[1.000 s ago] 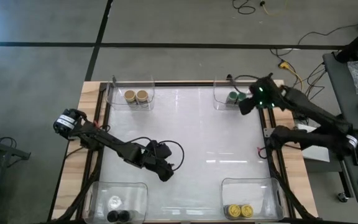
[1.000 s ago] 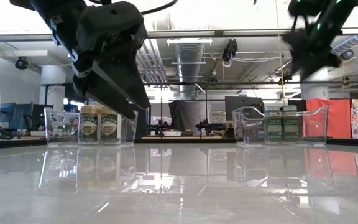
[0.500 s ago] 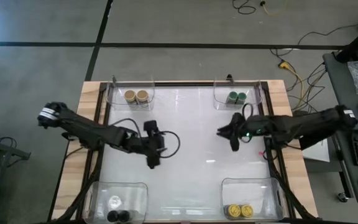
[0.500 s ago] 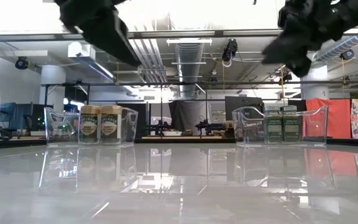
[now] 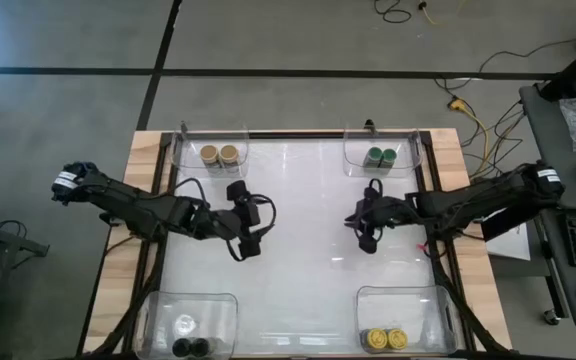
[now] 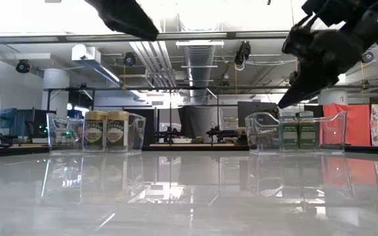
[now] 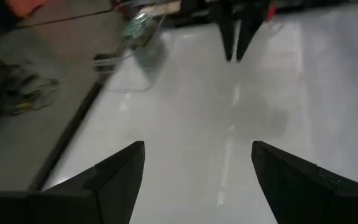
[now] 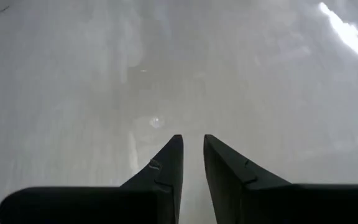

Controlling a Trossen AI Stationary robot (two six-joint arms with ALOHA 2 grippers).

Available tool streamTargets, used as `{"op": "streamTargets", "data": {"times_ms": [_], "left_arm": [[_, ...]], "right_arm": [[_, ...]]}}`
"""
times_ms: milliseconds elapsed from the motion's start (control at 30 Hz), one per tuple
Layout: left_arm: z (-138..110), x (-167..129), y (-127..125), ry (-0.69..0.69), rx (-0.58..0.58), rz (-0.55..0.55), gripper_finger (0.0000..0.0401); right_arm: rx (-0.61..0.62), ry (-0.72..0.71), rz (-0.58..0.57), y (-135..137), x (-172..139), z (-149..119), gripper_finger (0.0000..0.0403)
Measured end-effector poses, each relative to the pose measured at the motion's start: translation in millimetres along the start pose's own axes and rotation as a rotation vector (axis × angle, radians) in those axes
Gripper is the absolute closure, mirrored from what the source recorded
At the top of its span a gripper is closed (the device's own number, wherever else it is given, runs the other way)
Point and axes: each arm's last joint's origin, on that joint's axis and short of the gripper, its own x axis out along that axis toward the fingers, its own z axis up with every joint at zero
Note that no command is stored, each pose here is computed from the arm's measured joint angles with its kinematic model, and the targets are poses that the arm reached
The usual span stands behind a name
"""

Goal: Sort spices by type
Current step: Return to Home Position

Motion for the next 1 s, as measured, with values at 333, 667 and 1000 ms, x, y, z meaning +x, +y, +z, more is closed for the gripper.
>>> {"op": "streamTargets", "data": {"times_ms": [333, 667, 1000], "left_arm": [[-26.6, -24.9, 22.2, -0.093, -0.151, -0.137, 0.0122], [-89.0, -55.0, 47.2, -0.473, -0.342, -0.16, 0.0122], [-141.4, -62.2, 58.0, -0.531, -0.412, -0.146, 0.0122]], "right_arm": [[-0.275, -0.283, 0.204, 13.3, -35.0, 16.4, 0.0332], [-0.11, -0.332, 0.211, 0.9, -75.8, 6.9, 0.0315], [-0.141, -0.829, 0.269, -10.1, -74.4, -32.6, 0.0308]]}}
